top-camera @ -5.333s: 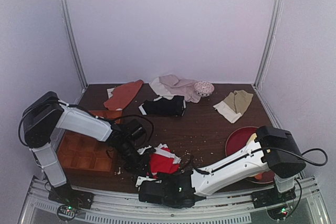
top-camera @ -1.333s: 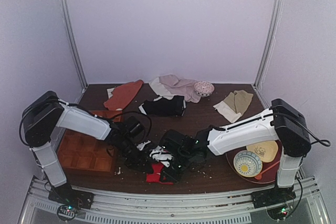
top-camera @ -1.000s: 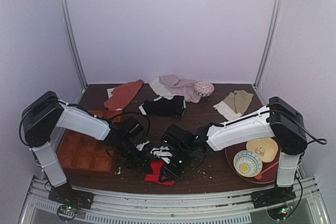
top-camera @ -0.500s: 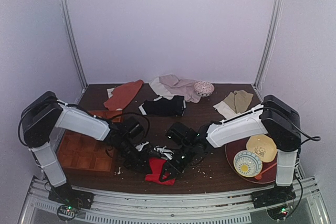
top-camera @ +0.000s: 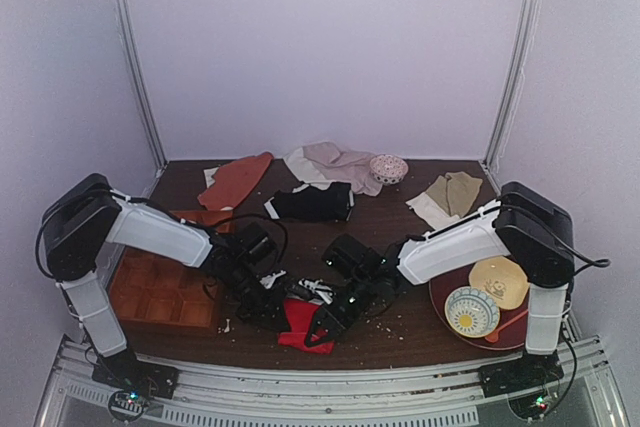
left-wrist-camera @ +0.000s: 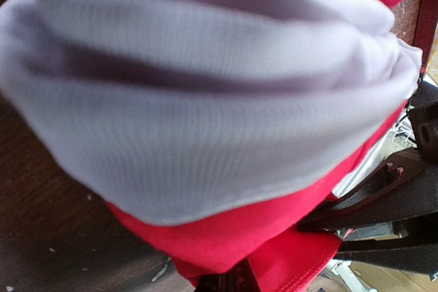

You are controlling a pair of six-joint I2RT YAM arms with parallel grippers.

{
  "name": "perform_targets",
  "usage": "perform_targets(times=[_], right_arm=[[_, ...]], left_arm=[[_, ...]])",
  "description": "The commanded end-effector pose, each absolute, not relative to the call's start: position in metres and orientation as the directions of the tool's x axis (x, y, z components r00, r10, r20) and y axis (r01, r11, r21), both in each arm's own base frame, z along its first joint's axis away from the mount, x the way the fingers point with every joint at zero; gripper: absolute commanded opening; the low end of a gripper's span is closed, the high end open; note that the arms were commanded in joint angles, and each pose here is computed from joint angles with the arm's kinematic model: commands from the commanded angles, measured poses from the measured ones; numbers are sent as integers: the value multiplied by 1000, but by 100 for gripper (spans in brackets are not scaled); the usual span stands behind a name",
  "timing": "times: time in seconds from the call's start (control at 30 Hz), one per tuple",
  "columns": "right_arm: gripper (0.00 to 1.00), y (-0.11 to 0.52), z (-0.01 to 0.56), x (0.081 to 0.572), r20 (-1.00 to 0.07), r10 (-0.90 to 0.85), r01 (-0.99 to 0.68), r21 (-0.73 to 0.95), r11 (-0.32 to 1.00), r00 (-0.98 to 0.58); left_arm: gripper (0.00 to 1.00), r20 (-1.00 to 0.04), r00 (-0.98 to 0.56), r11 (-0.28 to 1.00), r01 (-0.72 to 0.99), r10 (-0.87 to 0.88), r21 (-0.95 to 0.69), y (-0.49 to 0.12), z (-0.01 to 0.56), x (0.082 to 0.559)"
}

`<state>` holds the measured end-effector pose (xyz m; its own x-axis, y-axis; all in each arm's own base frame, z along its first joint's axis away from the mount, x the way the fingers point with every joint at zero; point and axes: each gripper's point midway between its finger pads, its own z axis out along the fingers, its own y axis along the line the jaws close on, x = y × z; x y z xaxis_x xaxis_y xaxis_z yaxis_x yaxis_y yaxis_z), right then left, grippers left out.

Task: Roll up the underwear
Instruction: Roll the underwear at the center of the board.

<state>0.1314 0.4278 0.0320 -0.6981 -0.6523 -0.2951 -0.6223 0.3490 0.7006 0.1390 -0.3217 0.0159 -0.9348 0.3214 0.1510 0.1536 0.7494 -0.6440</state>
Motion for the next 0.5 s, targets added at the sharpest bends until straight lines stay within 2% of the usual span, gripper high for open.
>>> perform_targets(times=[0.0,0.47], right_arm=[[0,386,-19,131,-106,-605,-522,635,569,-789],[0,370,-32,137,-34,-528,-417,659,627,-848]], left_arm=[[0,189,-932,802,148,309,-579,-310,-2,132],[0,191,-936,811,140,295,-568,-308,-1,133]])
